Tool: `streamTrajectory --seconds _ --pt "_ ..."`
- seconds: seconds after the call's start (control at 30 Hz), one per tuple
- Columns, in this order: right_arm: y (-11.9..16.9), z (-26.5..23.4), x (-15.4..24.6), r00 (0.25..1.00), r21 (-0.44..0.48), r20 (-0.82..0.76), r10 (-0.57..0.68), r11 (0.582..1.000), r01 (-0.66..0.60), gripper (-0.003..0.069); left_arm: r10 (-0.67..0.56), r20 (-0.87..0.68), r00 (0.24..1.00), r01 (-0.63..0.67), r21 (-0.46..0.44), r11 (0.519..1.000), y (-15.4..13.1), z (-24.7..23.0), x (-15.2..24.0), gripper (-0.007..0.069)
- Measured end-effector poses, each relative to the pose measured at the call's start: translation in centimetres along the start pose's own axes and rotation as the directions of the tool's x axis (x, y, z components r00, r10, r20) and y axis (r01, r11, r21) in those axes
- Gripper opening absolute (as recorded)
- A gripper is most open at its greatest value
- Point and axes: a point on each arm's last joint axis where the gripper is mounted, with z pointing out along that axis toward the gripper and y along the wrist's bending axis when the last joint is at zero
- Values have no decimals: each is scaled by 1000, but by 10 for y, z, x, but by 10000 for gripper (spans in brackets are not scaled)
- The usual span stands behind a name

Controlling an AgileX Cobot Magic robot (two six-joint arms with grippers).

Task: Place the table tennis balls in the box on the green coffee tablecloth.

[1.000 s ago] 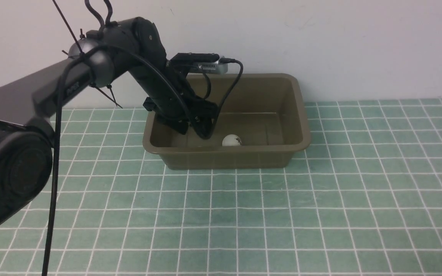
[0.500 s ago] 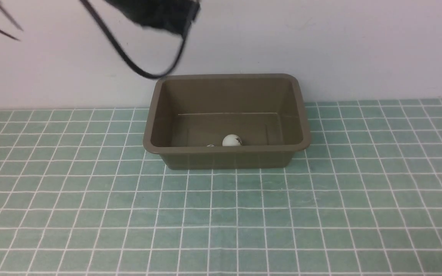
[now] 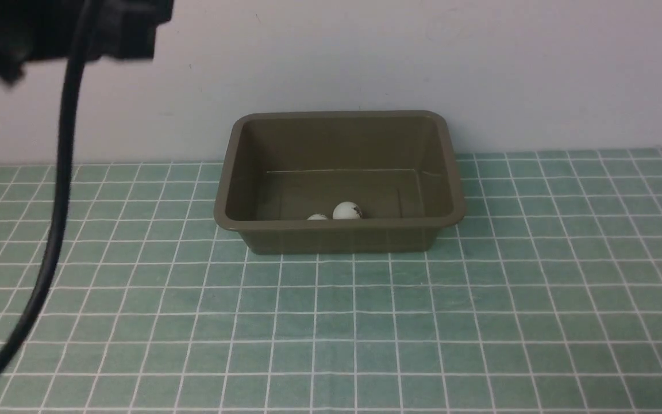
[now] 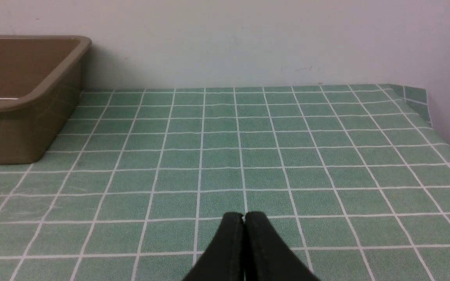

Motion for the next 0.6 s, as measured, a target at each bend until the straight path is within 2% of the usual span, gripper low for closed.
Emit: streamTrajectory --seconds 0.13,0.23,0.33,0.47,0.6 --pt "0 0 0 1000 0 0 0 1000 0 -16 -12 86 996 17 -62 998 -3 -23 42 -4" --pt "0 0 0 1000 0 0 0 1000 0 -16 -20 169 985 37 -100 994 -7 -46 99 -4" --pt "0 0 0 1000 0 0 0 1000 0 -16 -29 191 981 54 -126 991 -9 -53 121 -4" --pt "0 0 0 1000 0 0 0 1000 0 -16 -79 117 990 93 -119 989 -12 -51 177 -4" --pt "0 0 0 1000 0 0 0 1000 0 -16 -90 63 994 97 -122 988 -12 -45 197 -4"
